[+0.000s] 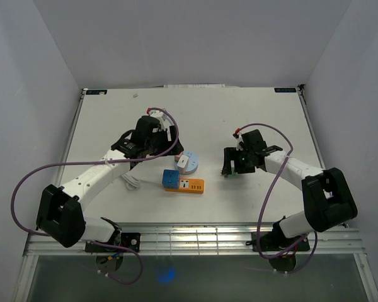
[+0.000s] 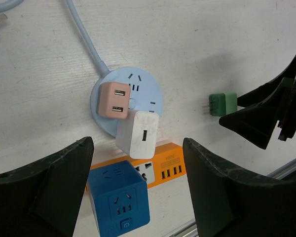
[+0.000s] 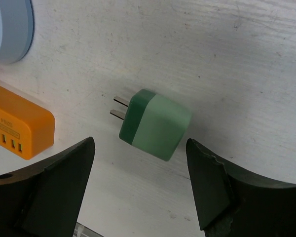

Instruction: Insert the plug

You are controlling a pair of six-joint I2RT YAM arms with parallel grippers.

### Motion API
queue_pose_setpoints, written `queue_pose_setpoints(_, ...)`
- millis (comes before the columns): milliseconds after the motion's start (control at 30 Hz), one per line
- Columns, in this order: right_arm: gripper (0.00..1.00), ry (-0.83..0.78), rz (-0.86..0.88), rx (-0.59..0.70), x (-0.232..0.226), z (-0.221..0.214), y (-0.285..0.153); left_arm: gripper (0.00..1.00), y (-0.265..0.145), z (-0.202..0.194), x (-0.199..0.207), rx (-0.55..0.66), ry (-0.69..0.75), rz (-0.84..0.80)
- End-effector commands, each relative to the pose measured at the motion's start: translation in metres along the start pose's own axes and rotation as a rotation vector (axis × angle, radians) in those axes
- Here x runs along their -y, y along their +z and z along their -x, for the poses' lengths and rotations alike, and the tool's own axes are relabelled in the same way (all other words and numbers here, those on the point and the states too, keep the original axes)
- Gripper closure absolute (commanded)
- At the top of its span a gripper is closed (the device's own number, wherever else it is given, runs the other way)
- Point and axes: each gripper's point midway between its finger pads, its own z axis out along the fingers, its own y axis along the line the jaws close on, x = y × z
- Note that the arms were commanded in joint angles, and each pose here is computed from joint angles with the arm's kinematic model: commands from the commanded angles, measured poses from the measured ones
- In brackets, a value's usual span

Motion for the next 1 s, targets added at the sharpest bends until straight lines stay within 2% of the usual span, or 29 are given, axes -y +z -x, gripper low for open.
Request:
queue_pose_setpoints(0, 0.21, 0.042, -0.017, 0.031, -0.002, 0.009, 0.009, 0.16, -0.016, 0.006, 0.004, 0.031, 0.016, -0.028)
queue_pose_setpoints(67, 0.27, 0.053, -0.041, 0.038, -0.001, 0.014, 0.012, 0.16, -0.017, 0.006, 0.005, 0.030, 0.018, -0.029)
queue_pose_setpoints(267, 0.30, 0.055, -0.150, 0.003, 0.007, 0.006, 0.025, 0.16, -0.020, 0.003, 0.003, 0.025, 0.028, -0.028)
queue_pose_setpoints(300, 0.41, 0.053, -0.181, 0.012, 0.011, 0.008, 0.025, 0.16, -0.021, 0.004, 0.004, 0.029, 0.029, -0.030)
queue_pose_setpoints(433, 0.58, 0.042, -0.195, 0.039, 0.011, 0.011, 0.021, 0.16, -0.023, 0.003, 0.010, 0.023, 0.032, -0.063)
queue_pose_setpoints(467, 0.65, 0.036, -0.194, 0.048, 0.011, 0.013, 0.020, 0.16, -0.023, 0.003, 0.014, 0.017, 0.030, -0.083)
queue_pose_setpoints(633, 0.68, -0.002, -0.128, 0.120, -0.002, 0.026, 0.008, 0.15, -0.025, 0.005, 0.029, -0.001, 0.025, -0.151)
queue_pose_setpoints(733, 0.68, -0.027, -0.089, 0.194, -0.012, 0.037, -0.009, 0.15, -0.030, 0.008, 0.048, 0.009, 0.043, -0.253)
queue_pose_setpoints(867, 0.68, -0.081, 0.045, 0.263, -0.044, 0.059, -0.035, 0.13, -0.026, -0.001, 0.062, -0.011, 0.033, -0.350)
queue_pose_setpoints(967, 0.68, -0.150, 0.162, 0.336, -0.072, 0.072, -0.057, 0.12, -0.019, -0.009, 0.074, -0.086, -0.028, -0.409)
